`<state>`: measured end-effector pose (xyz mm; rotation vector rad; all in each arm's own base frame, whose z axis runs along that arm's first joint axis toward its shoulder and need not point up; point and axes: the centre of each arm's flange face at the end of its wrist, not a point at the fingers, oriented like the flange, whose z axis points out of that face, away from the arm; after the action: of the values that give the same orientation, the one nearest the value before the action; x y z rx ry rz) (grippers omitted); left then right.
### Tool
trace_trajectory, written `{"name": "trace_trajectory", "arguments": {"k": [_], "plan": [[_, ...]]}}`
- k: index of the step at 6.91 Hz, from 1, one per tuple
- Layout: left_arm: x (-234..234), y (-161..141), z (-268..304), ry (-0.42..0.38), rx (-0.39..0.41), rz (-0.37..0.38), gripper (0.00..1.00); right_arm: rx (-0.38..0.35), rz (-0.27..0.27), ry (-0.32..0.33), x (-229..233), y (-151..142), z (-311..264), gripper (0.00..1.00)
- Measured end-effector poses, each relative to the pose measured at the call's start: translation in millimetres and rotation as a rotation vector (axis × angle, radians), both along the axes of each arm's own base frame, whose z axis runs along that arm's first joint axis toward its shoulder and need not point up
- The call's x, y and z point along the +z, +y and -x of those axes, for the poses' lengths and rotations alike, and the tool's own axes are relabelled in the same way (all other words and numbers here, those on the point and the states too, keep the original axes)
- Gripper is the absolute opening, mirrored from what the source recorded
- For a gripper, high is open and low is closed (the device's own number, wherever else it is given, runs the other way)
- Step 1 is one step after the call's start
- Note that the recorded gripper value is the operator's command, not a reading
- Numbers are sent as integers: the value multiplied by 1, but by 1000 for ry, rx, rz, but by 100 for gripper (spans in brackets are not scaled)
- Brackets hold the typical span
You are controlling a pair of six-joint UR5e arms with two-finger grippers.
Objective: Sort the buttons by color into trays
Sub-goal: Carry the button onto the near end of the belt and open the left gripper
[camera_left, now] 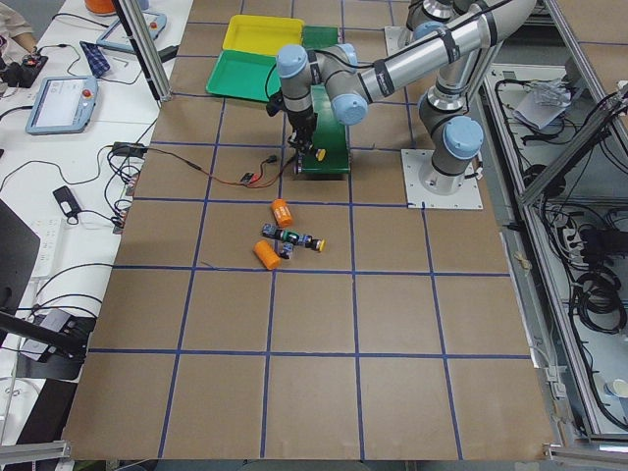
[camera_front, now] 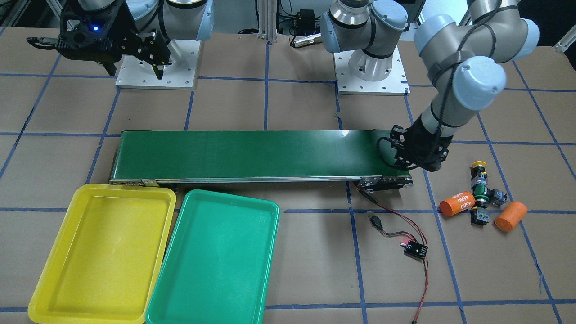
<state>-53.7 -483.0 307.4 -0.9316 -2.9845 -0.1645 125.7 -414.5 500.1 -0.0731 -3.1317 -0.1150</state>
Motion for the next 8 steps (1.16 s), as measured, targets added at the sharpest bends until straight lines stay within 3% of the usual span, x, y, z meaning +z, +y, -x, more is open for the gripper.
{"name": "trace_trajectory", "arguments": {"k": [3, 4, 5, 6, 8], "plan": [[-5, 19, 67, 36, -412, -18, 29, -2, -8, 0, -1, 1, 0, 100], [-16, 22, 71, 60, -555, -41, 36, -1, -11, -1, -2, 1, 0, 100], [-24, 25, 72, 81, -692, -60, 59, -1, -13, -1, -2, 1, 0, 100], [-29, 30, 72, 94, -770, -73, 100, -1, -14, -2, -2, 2, 0, 100], [-36, 42, 68, 109, -798, -88, 100, -3, -14, -3, -2, 1, 0, 100]]}}
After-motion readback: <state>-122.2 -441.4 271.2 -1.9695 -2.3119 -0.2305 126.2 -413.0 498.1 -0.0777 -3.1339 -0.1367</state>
